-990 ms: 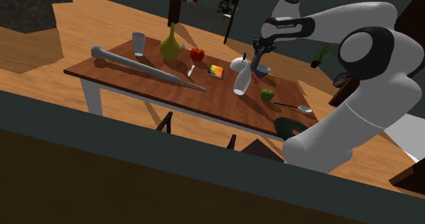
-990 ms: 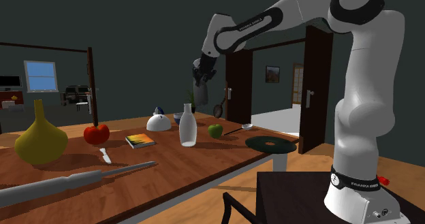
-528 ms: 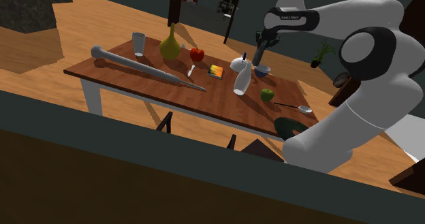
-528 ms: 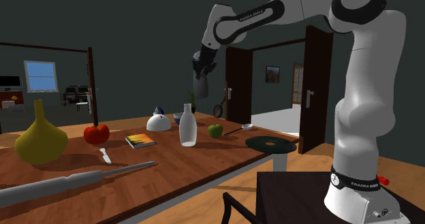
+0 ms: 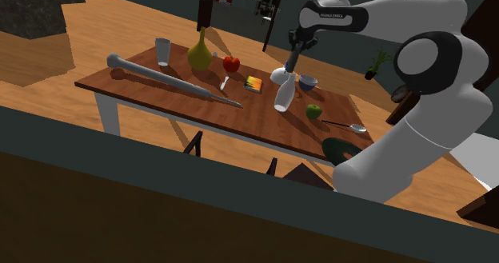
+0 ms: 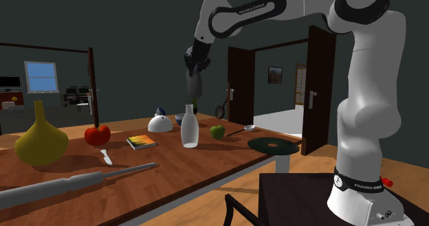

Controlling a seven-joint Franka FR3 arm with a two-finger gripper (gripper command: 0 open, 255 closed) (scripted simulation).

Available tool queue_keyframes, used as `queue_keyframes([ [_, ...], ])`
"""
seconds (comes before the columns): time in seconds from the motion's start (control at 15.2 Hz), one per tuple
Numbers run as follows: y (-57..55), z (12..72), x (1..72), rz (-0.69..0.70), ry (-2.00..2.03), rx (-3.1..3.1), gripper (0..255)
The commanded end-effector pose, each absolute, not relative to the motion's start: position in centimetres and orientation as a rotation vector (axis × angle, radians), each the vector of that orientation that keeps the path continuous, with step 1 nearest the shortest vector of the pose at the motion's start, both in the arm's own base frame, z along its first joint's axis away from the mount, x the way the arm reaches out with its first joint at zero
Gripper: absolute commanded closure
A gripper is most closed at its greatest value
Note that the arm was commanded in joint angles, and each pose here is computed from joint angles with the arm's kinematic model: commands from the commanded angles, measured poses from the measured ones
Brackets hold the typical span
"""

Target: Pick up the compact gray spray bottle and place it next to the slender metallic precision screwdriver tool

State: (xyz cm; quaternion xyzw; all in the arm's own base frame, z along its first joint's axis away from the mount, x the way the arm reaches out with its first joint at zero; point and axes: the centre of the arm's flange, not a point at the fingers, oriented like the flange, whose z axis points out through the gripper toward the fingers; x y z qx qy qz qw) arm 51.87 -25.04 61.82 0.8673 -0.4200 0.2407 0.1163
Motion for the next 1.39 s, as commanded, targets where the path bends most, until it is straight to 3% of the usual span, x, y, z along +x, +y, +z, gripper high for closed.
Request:
queue_keyframes([
  [0.0, -22.6, 61.8, 53.0, 0.706, -1.232, 2.538, 255],
  [1.32, -0.1, 61.9, 67.0, 0.706, -1.232, 2.538, 255],
])
